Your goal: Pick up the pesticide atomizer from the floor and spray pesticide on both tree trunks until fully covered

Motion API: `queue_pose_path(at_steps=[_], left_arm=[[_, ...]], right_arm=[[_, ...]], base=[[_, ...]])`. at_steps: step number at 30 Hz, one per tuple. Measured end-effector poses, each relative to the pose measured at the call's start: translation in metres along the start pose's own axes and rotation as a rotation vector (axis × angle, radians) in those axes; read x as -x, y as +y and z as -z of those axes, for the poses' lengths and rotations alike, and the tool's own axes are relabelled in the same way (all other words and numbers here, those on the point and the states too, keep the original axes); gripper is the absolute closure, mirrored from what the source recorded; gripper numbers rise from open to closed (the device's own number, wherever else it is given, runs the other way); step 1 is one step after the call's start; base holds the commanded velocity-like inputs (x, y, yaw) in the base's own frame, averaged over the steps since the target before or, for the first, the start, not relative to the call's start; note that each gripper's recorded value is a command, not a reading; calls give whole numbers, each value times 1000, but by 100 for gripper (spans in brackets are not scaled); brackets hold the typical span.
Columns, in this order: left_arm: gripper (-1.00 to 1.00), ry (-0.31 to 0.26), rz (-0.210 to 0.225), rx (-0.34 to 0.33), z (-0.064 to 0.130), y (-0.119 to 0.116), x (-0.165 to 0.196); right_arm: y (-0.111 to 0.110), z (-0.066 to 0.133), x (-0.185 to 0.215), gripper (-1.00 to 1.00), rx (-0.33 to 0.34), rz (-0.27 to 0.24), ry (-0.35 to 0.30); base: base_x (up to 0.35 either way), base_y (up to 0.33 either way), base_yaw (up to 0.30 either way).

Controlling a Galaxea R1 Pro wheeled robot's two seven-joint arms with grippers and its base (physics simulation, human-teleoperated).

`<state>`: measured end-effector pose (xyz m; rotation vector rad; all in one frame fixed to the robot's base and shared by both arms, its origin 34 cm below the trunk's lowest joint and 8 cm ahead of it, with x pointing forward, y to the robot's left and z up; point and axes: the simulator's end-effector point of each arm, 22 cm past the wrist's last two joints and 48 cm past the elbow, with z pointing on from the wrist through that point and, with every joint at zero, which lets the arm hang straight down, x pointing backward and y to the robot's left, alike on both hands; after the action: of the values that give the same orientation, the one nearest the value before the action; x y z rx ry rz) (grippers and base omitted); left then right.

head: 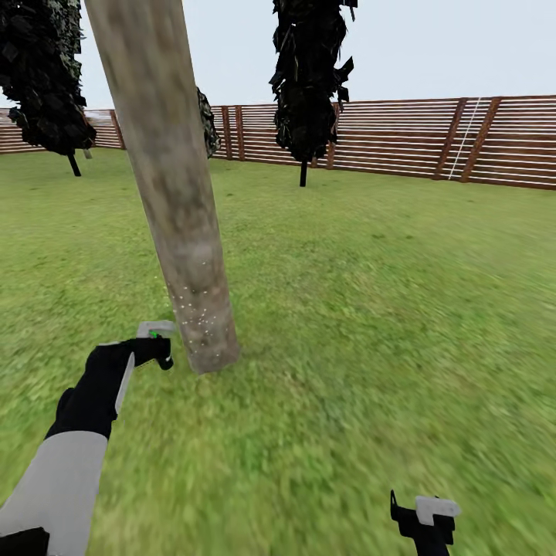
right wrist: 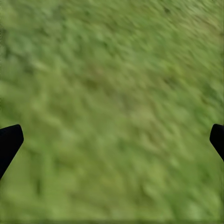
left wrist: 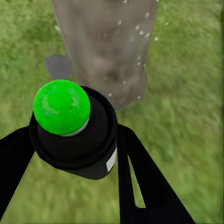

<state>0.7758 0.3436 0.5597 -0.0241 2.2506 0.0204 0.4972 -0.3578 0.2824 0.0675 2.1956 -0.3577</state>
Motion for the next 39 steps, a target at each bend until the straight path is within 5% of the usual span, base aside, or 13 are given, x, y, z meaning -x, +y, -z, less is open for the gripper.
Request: queue_pose_path(at_steps=[4, 9, 18, 19, 23, 33, 39], left_arm=[[100, 0, -9, 18, 4, 7, -1], [100, 49, -39, 51, -10, 16, -82], [100, 125, -22, 105, -17, 26, -132], [100, 177, 11, 87, -22, 22, -161], [100, 156, 57, 99, -32, 27, -196], [100, 150, 158, 126, -36, 26, -220], [100, 137, 151, 152, -37, 28, -232]], right_arm=[[0, 0, 0, -100, 1, 1, 0], [1, 0, 0, -100, 2, 0, 1], [1, 0, 0, -100, 2, 0, 1], [1, 0, 0, -100, 2, 0, 1], [2, 0, 0, -100, 2, 0, 1], [3, 1, -1, -100, 3, -1, 1], [3, 1, -1, -100, 3, -1, 2]], base=[[0, 0, 0], [0, 0, 0], [213, 41, 0], [337, 13, 0], [313, -54, 0], [57, -252, 205], [14, -273, 236]])
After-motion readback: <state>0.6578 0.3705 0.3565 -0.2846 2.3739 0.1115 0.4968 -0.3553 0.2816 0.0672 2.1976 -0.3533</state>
